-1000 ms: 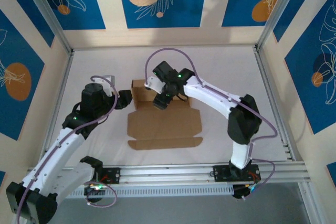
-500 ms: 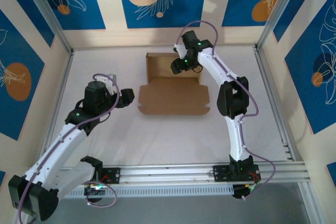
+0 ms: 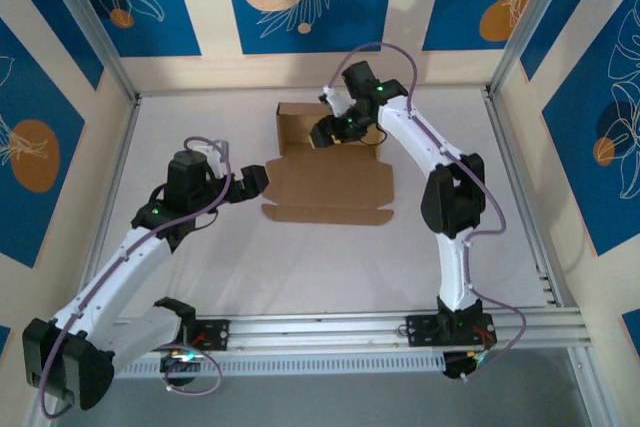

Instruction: Fold the paper box

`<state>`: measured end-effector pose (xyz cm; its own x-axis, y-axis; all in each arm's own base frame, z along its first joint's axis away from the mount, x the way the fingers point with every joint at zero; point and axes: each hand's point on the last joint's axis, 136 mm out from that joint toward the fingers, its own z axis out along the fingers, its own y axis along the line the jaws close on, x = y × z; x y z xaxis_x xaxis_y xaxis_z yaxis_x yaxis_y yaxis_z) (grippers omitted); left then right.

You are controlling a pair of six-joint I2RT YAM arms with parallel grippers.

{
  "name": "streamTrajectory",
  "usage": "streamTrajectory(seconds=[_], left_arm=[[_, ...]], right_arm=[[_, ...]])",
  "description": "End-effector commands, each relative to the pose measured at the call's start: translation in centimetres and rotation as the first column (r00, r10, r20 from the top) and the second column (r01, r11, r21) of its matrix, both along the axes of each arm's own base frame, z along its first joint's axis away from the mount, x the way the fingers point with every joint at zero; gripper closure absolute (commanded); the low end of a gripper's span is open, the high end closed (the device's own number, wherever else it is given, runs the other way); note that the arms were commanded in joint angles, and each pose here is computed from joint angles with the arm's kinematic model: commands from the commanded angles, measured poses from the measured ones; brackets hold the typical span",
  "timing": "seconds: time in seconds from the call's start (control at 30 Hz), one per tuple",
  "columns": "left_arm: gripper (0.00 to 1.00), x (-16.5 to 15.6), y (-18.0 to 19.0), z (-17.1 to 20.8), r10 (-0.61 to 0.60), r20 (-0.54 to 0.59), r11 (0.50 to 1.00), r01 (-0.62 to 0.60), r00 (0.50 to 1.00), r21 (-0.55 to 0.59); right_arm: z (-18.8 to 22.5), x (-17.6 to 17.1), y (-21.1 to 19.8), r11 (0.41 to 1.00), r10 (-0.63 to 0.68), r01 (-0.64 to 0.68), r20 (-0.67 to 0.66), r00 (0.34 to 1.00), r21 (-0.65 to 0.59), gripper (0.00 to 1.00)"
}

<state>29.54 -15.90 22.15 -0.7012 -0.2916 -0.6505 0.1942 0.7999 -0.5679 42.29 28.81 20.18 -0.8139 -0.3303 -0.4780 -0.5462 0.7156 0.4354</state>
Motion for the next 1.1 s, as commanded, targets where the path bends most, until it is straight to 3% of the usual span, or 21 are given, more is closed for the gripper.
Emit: streamTrajectory(seconds=[0.0, 0.17, 0.3, 0.43, 0.67, 0.8, 0.9, 1.07], left_arm=[[0.00, -0.1, -0.1, 0.6, -0.007, 0.016, 1.000, 0.007, 1.000, -0.014], [0.00, -0.5, -0.2, -0.2, 0.007, -0.020, 0.999, -0.008, 1.000, -0.051], [0.00, -1.3, -1.6, -1.5, -0.038, -0.075, 0.994, 0.030, 0.996, -0.104], [0.02, -1.8, -2.6, -2.8, -0.072, -0.102, 0.997, 0.068, 0.992, -0.045], [0.04, 0.0, -2.0, -5.3, -0.010, -0.155, 0.997, 0.023, 0.988, 0.079], [0.04, 2.9, -2.5, -5.7, 0.059, -0.191, 0.995, -0.042, 0.980, 0.096], [0.03, 6.0, -3.8, -5.5, 0.073, -0.206, 0.997, -0.063, 0.976, 0.053], [0.03, 11.2, -6.4, -4.3, 0.050, -0.227, 0.991, -0.076, 0.973, -0.107]], right_arm=[[8.2, 5.0, -2.8, 0.978, -0.182, 0.161, 0.172, 0.968, 0.131, 0.34], [4.1, 10.9, -7.2, 0.929, -0.370, 0.369, 0.096, 0.924, 0.028, 0.35], [0.0, 12.5, -9.5, 0.897, -0.441, 0.441, -0.002, 0.897, -0.016, 0.35], [-2.8, 13.0, -12.5, 0.854, -0.513, 0.521, -0.157, 0.844, 0.009, 0.35], [-3.1, 10.8, -11.6, 0.840, -0.373, 0.493, -0.419, 0.828, 0.227, 0.35], [-2.8, 9.0, -11.9, 0.774, -0.316, 0.534, -0.522, 0.792, 0.341, 0.34], [-1.7, 7.0, -11.9, 0.734, -0.274, 0.545, -0.557, 0.784, 0.405, 0.32], [-0.7, 4.1, -11.4, 0.741, -0.264, 0.538, -0.562, 0.784, 0.402, 0.29]])
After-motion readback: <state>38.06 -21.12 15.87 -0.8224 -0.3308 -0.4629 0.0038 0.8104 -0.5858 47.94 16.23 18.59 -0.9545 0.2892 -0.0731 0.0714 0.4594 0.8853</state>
